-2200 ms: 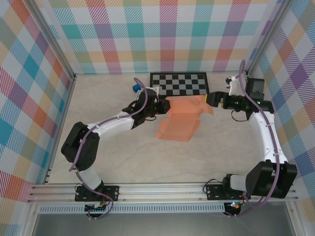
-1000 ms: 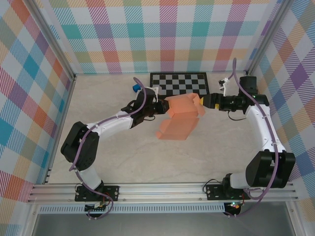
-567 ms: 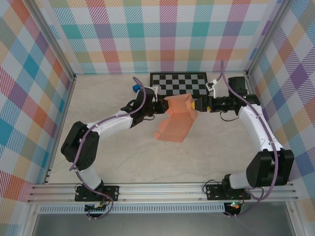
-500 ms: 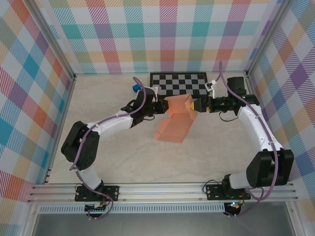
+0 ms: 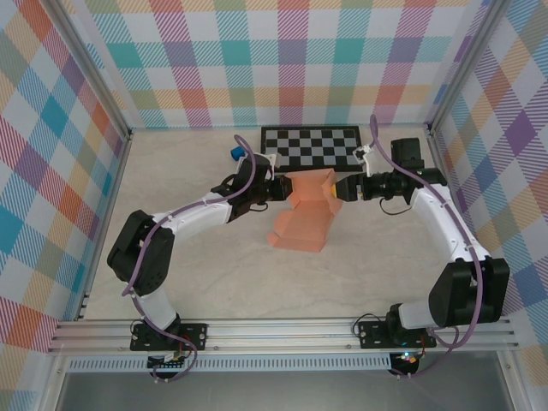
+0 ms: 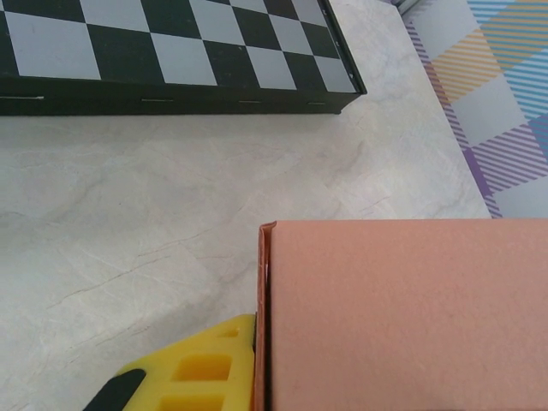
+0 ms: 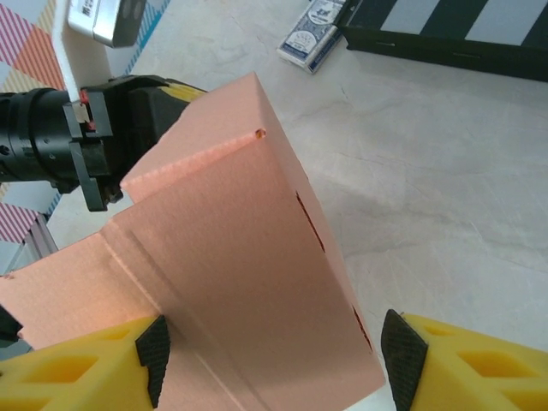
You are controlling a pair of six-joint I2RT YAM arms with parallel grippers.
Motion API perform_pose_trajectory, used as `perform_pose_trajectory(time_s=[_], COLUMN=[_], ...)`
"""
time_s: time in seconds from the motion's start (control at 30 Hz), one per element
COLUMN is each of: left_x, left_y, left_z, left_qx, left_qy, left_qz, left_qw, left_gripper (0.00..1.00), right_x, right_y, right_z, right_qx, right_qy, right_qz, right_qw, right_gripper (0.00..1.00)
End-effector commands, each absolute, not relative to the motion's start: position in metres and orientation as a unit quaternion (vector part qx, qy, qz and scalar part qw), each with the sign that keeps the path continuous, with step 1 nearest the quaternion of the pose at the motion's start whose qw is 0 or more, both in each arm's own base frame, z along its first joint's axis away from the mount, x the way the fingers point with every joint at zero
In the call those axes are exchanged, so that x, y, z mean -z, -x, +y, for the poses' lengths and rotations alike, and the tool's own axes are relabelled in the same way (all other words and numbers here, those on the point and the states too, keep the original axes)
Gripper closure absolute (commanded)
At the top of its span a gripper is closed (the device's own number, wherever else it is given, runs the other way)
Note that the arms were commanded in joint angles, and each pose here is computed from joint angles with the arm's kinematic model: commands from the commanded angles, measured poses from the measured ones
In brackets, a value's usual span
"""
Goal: Fold the paper box
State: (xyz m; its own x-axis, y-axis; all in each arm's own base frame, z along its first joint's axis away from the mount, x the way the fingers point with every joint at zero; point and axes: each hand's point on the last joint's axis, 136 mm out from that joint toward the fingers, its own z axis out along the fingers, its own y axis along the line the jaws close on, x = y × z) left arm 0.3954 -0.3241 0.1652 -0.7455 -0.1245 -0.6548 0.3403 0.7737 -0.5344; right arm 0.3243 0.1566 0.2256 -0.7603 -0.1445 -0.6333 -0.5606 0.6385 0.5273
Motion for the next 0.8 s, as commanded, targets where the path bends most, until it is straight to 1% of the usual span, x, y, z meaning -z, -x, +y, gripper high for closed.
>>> perform_pose_trajectory(time_s=[0.0, 0.1, 0.2, 0.27, 0.37, 0.47, 0.6, 0.77], left_x=[-0.192, -0.187, -0.180, -0.177, -0.173, -0.169, -0.166, -0.171], left_y=[-0.394, -0.391, -0.390, -0.391, -0.392, -0.395, -0.403, -0.410], left_z=[-0.331, -0.330, -0.327, -0.327, -0.329, -0.330, -0.325, -0.317], left_qx=[0.346, 0.335, 0.321, 0.317, 0.319, 0.327, 0.337, 0.340], left_qy=[-0.091, -0.108, -0.119, -0.122, -0.123, -0.120, -0.128, -0.174], left_qz=[0.855, 0.858, 0.862, 0.863, 0.864, 0.865, 0.863, 0.853], left_qw=[0.376, 0.374, 0.374, 0.373, 0.368, 0.361, 0.354, 0.354], left_gripper=[0.87, 0.87, 0.87, 0.87, 0.87, 0.87, 0.88, 0.89], right_x=[-0.233, -0.240, -0.251, -0.251, -0.244, -0.235, -0.234, -0.234], right_y=[-0.319, -0.314, -0.303, -0.300, -0.299, -0.296, -0.292, -0.285], right_z=[0.167, 0.175, 0.184, 0.187, 0.189, 0.187, 0.186, 0.188], right_qx=[-0.396, -0.427, -0.469, -0.480, -0.475, -0.461, -0.460, -0.466], right_qy=[0.238, 0.252, 0.276, 0.281, 0.283, 0.283, 0.282, 0.283], right_qz=[0.835, 0.816, 0.787, 0.781, 0.785, 0.795, 0.796, 0.794], right_qw=[0.298, 0.297, 0.291, 0.284, 0.278, 0.274, 0.275, 0.269], right_gripper=[0.33, 0.33, 0.31, 0.30, 0.25, 0.23, 0.22, 0.22])
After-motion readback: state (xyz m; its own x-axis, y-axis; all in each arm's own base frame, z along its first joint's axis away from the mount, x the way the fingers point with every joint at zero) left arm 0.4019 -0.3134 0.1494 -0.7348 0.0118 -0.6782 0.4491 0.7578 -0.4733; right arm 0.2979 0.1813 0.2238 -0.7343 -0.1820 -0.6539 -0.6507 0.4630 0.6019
